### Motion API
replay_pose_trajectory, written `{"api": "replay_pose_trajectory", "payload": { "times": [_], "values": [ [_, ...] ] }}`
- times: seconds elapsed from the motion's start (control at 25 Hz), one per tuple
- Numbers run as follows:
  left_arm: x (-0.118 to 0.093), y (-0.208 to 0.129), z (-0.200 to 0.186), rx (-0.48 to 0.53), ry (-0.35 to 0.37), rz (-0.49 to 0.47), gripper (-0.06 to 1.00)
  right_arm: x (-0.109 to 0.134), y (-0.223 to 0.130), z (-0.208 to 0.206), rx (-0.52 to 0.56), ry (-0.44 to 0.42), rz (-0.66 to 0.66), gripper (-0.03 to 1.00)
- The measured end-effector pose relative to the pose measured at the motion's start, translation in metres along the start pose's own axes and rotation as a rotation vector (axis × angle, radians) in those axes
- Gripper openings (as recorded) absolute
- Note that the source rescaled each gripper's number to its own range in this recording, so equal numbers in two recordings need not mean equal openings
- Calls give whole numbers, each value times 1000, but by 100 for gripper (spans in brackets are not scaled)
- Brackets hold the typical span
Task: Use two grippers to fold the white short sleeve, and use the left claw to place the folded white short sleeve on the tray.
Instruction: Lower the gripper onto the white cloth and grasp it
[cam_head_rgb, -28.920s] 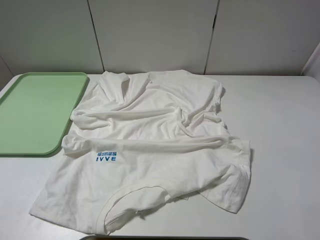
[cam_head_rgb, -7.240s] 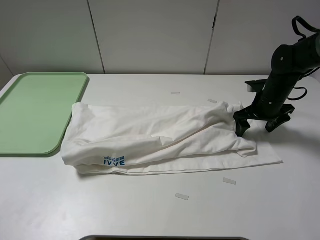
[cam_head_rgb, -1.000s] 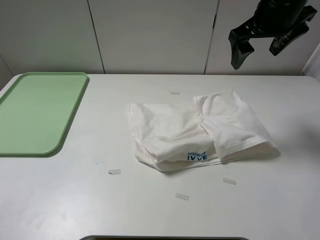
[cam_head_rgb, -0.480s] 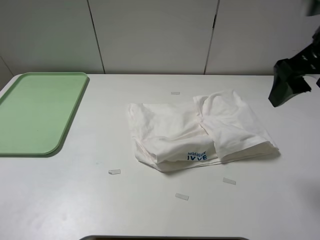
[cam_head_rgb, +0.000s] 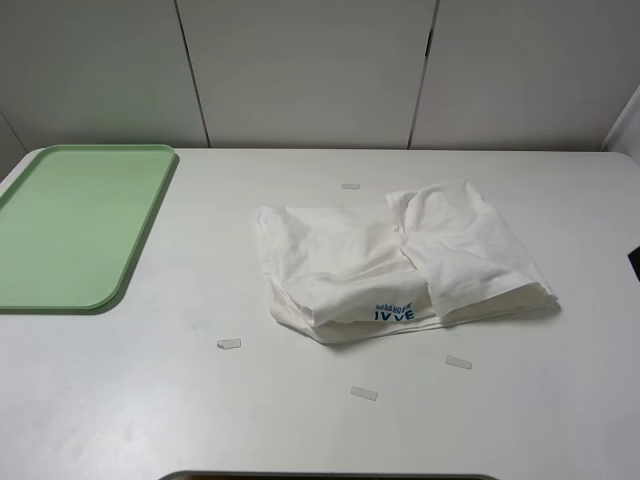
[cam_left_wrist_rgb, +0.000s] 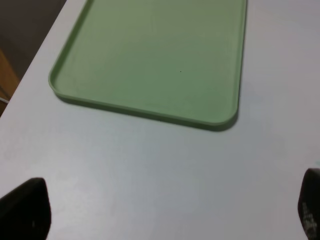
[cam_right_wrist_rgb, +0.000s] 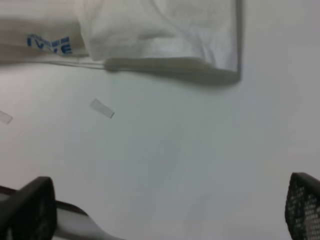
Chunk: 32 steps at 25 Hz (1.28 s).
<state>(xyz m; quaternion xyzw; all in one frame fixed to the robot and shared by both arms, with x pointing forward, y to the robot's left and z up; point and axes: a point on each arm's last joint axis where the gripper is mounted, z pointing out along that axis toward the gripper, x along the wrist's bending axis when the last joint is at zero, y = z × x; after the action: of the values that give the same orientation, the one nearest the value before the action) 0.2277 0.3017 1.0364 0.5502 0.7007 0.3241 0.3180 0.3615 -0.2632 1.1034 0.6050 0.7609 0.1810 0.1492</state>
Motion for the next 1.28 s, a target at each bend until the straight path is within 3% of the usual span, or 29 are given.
{"api": "replay_pose_trajectory", "payload": {
  "times": [0.6,0.76,0.92,0.96,1.28],
  "values": [
    [0,0,0,0,0,0,99,-8,-95,-35,-346,33,20,100],
    [0,0,0,0,0,0,99,-10,-118,-35,-504,39,27,100],
    [0,0,0,0,0,0,98,-11,-132,-29,-593,0,74,100],
    [0,0,0,0,0,0,98,-10,-140,-19,-629,-51,121,100],
    [0,0,0,0,0,0,98,-10,-141,-17,-655,-151,188,100]
  ]
}}
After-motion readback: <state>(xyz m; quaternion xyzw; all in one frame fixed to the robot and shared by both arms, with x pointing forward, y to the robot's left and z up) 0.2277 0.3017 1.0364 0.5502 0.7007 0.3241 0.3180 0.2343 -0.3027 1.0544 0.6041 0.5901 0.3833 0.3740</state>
